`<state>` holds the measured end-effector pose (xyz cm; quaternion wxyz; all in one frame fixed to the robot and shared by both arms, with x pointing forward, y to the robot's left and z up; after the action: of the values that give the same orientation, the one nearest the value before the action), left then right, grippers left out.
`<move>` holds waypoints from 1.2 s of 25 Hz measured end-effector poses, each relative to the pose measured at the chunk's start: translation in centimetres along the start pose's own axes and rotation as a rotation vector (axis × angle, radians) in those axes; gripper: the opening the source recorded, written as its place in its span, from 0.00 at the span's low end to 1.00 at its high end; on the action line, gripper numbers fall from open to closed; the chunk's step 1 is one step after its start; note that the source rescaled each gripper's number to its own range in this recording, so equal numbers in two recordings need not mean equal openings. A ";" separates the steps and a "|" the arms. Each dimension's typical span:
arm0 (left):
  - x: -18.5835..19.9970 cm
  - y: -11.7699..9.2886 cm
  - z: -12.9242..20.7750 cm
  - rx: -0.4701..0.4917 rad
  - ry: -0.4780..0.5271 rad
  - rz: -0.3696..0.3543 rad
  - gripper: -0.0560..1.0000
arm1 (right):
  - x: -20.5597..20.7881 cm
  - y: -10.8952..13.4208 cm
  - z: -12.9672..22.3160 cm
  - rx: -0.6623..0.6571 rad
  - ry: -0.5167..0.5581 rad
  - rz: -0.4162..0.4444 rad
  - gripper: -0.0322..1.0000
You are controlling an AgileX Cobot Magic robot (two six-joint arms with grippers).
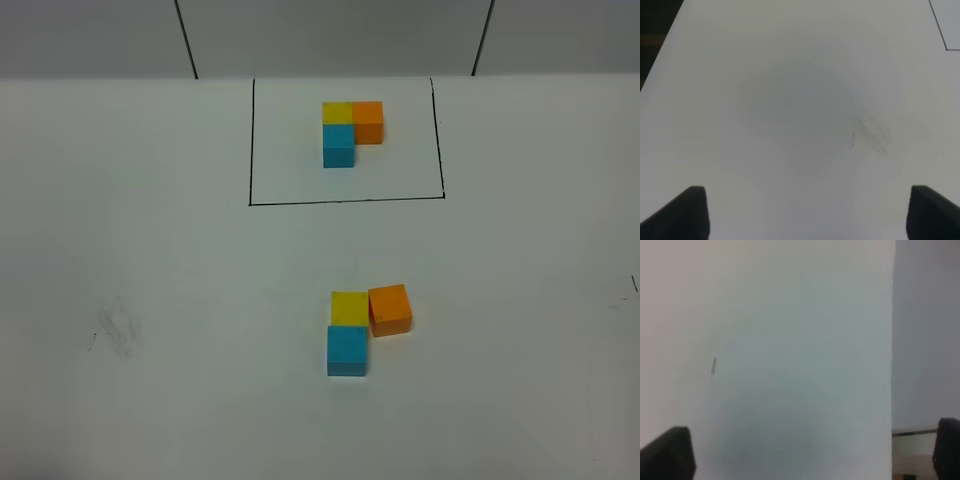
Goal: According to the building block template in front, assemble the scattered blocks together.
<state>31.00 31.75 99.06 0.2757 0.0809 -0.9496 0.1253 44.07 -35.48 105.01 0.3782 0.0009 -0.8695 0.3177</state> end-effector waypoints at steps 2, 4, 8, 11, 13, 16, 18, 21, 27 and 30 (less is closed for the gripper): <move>0.0 0.0 0.0 0.000 0.000 0.000 0.71 | 2.5 1.0 0.9 -0.048 -0.028 -0.002 0.94; 0.0 0.0 0.0 0.000 0.000 0.000 0.71 | 4.1 2.1 2.2 -0.083 -0.034 -0.011 0.93; 0.0 0.0 0.0 0.000 0.000 0.000 0.71 | 5.7 4.0 4.6 -0.143 -0.104 0.020 0.91; 0.0 0.0 0.0 0.000 0.000 0.000 0.71 | 5.8 5.7 6.7 -0.181 -0.131 0.033 0.91; 0.0 0.0 0.0 0.000 0.000 0.000 0.71 | 5.7 6.9 8.0 -0.215 -0.137 0.026 0.90; 0.0 0.0 0.0 0.000 0.000 0.000 0.71 | 6.0 7.8 9.1 -0.248 -0.149 0.024 0.89; 0.0 0.0 0.0 0.000 0.000 0.000 0.71 | 6.4 7.7 9.2 -0.267 -0.174 0.040 0.87; 0.0 0.0 0.0 0.000 0.000 0.000 0.71 | 6.7 7.7 9.3 -0.281 -0.195 0.054 0.83; 0.0 0.0 0.0 0.000 0.000 0.000 0.71 | 7.0 7.8 9.5 -0.288 -0.206 0.059 0.67; 0.0 0.0 0.0 0.000 0.000 0.000 0.71 | 7.0 7.8 9.7 -0.285 -0.201 0.067 0.59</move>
<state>31.00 31.75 99.06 0.2757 0.0809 -0.9496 0.1253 30.84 -32.97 100.40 0.2749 -0.0499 -0.9388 0.2016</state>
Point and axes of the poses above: a point on each arm's last joint axis where the gripper is mounted, x pointing back along that axis away from the gripper, y along the wrist's bending axis when the last joint is at zero, z = x × y, the point moved 10 cm from there along -x, pointing out along that axis toward the gripper, and after that the axes turned 15 degrees about x, right-handed, at the moved point
